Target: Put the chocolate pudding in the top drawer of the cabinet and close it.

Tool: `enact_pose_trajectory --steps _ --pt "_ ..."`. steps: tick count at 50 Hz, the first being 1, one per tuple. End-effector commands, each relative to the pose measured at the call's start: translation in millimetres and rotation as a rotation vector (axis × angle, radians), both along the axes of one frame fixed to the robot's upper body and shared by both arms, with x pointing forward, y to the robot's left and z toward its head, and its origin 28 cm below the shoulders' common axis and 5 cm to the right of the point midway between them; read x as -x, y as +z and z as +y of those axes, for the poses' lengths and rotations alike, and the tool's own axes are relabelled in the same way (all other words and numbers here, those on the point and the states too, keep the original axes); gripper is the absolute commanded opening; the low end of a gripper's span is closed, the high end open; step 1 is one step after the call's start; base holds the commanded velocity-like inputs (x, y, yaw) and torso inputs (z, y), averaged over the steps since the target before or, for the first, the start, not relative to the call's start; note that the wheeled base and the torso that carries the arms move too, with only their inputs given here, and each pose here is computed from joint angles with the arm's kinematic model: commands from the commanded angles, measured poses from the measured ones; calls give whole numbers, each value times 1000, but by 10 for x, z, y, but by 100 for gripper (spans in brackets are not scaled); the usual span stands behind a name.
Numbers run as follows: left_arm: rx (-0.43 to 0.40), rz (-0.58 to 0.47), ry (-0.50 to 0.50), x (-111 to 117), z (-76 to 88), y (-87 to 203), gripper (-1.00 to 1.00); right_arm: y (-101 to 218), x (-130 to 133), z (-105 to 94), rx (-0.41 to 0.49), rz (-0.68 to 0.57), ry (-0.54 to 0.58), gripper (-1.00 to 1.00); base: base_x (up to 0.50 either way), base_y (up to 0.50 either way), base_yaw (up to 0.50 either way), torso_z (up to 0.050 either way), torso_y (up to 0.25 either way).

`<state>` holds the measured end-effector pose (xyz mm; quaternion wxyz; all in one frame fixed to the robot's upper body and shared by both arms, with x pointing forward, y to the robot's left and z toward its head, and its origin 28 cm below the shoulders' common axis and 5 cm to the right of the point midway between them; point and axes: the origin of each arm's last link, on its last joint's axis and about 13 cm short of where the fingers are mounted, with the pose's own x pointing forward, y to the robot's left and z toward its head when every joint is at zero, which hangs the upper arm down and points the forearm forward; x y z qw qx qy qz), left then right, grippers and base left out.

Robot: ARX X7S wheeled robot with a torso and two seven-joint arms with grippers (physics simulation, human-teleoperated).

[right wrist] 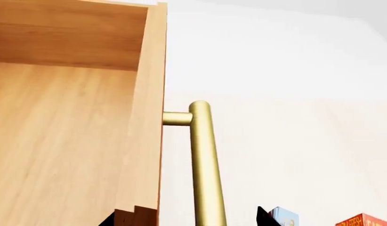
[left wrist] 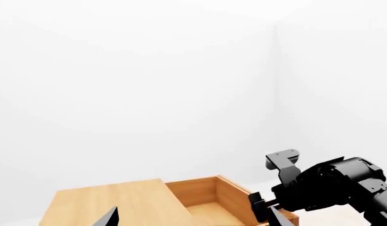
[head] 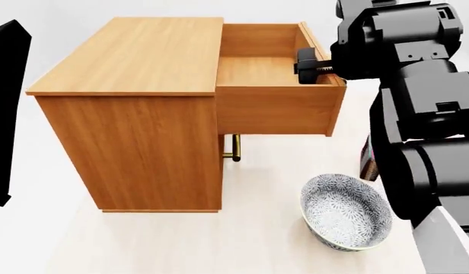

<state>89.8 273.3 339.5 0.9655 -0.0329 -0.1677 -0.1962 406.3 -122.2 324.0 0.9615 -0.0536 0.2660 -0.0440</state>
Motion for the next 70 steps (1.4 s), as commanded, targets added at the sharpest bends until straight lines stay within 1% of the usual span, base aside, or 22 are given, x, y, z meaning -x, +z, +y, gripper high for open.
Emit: enact_pose_trajectory --steps 1,13,28,41,46,54,58,64,70 --pt "2 0 -1 18 -10 4 100 -4 13 -175 83 0 -85 100 0 0 0 0 0" --pt "0 -3 -3 -9 -15 11 100 57 31 -257 77 -14 -116 100 0 0 0 0 0" --pt "-1 -9 -5 -5 -12 17 100 357 76 -227 35 -86 -67 100 0 0 0 0 0" --pt "-2 -14 -7 72 -28 45 100 577 131 -266 -3 -142 -50 100 0 0 0 0 0" --pt "-3 -17 -8 66 -26 48 100 625 150 -315 -39 -159 -63 100 0 0 0 0 0" --pt "-7 -20 -7 44 -19 52 100 627 173 -447 -103 -170 -112 100 0 0 0 0 0" --pt "-9 -21 -8 25 -17 50 100 597 183 -534 -144 -168 -151 100 0 0 0 0 0" --pt "-8 -24 -12 7 -17 50 100 520 187 -640 -166 -152 -190 100 0 0 0 0 0" --pt "-11 -27 -16 36 -31 65 100 440 191 -725 -197 -134 -227 100 0 0 0 0 0"
